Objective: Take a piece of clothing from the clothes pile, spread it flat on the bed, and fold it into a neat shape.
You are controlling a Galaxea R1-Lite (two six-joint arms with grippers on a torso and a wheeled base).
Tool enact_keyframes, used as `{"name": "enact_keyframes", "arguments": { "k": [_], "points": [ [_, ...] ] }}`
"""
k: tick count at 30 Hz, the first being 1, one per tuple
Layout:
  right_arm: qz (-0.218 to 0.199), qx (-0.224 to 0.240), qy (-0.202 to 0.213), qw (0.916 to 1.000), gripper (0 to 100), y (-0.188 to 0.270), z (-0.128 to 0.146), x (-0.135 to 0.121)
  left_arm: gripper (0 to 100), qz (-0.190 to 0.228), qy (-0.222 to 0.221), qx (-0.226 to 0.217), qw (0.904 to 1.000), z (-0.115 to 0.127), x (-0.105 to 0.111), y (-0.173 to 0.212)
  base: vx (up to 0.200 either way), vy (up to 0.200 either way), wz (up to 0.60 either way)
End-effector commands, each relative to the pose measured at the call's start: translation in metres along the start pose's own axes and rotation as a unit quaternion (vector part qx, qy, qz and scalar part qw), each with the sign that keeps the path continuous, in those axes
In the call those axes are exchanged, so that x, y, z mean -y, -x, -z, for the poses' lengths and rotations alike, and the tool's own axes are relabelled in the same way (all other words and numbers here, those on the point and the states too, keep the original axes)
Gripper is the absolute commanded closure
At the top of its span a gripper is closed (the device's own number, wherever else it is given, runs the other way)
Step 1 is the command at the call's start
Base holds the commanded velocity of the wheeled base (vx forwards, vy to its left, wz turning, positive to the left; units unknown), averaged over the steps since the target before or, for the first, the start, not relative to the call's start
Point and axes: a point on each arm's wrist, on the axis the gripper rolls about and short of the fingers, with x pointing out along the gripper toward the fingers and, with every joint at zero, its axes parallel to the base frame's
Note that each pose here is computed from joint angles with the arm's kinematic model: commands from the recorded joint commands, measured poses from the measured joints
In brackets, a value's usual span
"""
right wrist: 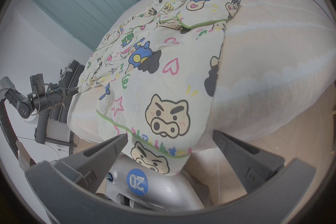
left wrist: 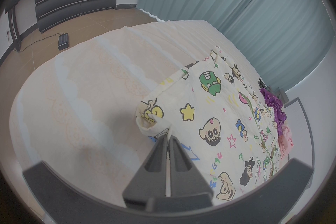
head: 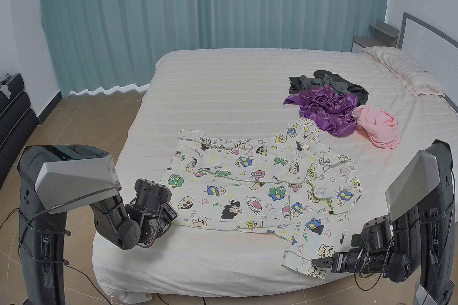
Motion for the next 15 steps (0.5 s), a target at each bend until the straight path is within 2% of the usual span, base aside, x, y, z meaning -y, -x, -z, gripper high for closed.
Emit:
{"name": "enact_keyframes", "arguments": {
  "k": [1, 3, 4, 15],
  "points": [
    [-0.014, 0.007, 0.012, 0.9998, 0, -0.006, -0.002, -0.006, 100, 0.001, 0.000, 0.001, 1.0000, 0.000, 0.000, 0.000, 0.000, 0.000, 0.00],
    [-0.014, 0.005, 0.014, 0.9998, 0, -0.006, 0.000, -0.008, 100, 0.001, 0.000, 0.001, 1.0000, 0.000, 0.000, 0.000, 0.000, 0.000, 0.00],
    [-0.014, 0.006, 0.014, 0.9998, 100, -0.006, 0.000, -0.008, 100, 0.001, 0.000, 0.001, 1.0000, 0.000, 0.000, 0.000, 0.000, 0.000, 0.00],
    [0.013, -0.001, 0.012, 0.9998, 100, 0.009, 0.003, 0.001, 100, -0.004, -0.005, -0.005, 1.0000, 0.004, -0.004, 0.004, 0.000, 0.000, 0.00]
  ]
}}
